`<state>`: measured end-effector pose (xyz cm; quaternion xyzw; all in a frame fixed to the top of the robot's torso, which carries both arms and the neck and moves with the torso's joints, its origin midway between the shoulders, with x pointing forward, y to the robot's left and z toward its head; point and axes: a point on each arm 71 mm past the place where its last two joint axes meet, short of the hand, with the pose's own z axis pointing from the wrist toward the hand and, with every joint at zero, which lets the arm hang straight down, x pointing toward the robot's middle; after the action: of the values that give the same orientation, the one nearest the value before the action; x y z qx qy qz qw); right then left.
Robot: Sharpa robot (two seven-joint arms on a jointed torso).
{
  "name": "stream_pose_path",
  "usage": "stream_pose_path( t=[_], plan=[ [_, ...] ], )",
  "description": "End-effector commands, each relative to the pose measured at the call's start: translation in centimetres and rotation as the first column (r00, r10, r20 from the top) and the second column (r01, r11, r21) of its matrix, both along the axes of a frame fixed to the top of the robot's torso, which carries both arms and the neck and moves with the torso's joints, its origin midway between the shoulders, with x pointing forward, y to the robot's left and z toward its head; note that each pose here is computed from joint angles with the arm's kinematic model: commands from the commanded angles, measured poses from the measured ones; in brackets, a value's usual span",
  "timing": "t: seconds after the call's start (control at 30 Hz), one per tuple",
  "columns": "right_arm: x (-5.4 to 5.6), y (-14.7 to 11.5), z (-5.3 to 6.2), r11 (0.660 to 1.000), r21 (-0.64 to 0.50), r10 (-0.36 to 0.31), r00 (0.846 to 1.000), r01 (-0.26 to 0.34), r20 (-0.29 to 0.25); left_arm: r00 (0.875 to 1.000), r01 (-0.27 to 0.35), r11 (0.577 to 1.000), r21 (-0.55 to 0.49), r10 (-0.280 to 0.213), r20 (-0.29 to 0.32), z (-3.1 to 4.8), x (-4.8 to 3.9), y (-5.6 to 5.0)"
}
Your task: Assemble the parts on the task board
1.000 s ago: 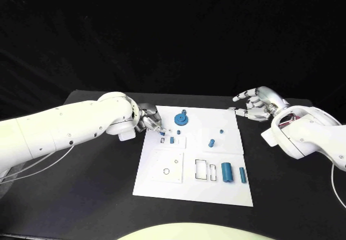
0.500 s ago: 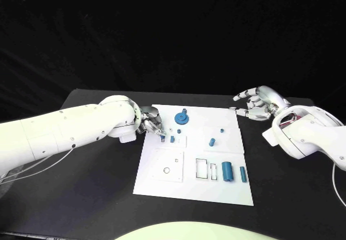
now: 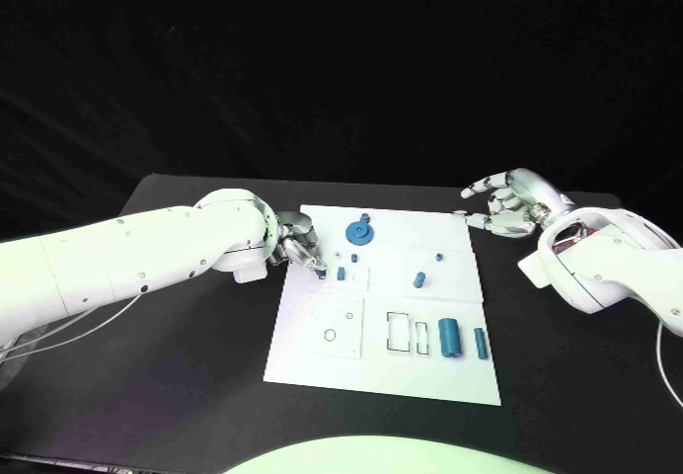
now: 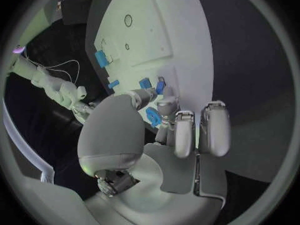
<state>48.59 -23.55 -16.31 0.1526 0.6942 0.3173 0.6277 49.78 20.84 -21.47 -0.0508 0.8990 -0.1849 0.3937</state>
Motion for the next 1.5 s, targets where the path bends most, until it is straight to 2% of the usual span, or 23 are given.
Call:
stream_pose_path(
  t=[0.03,0.67,1.1,1.5],
  plan=[
    [-0.1,0.2,0.0,1.0,-0.01,0.022,1.0,-0.022,0.007,1.0,0.013,1.0,0.018,-0.013,-0.022,-0.23,-0.22,0.0],
    [-0.1,0.2,0.0,1.0,-0.009,0.022,1.0,-0.022,0.006,0.999,0.018,1.0,0.011,-0.018,-0.05,-0.42,-0.52,-0.2],
    [-0.1,0.1,0.0,1.0,-0.009,0.02,1.0,-0.02,0.006,0.997,0.018,1.0,0.021,-0.016,-0.073,-0.62,-0.35,-0.3],
    [-0.1,0.1,0.0,1.0,-0.008,0.02,1.0,-0.02,0.005,0.995,0.0,0.999,0.042,0.004,-0.103,-1.02,0.0,-1.2]
  ],
)
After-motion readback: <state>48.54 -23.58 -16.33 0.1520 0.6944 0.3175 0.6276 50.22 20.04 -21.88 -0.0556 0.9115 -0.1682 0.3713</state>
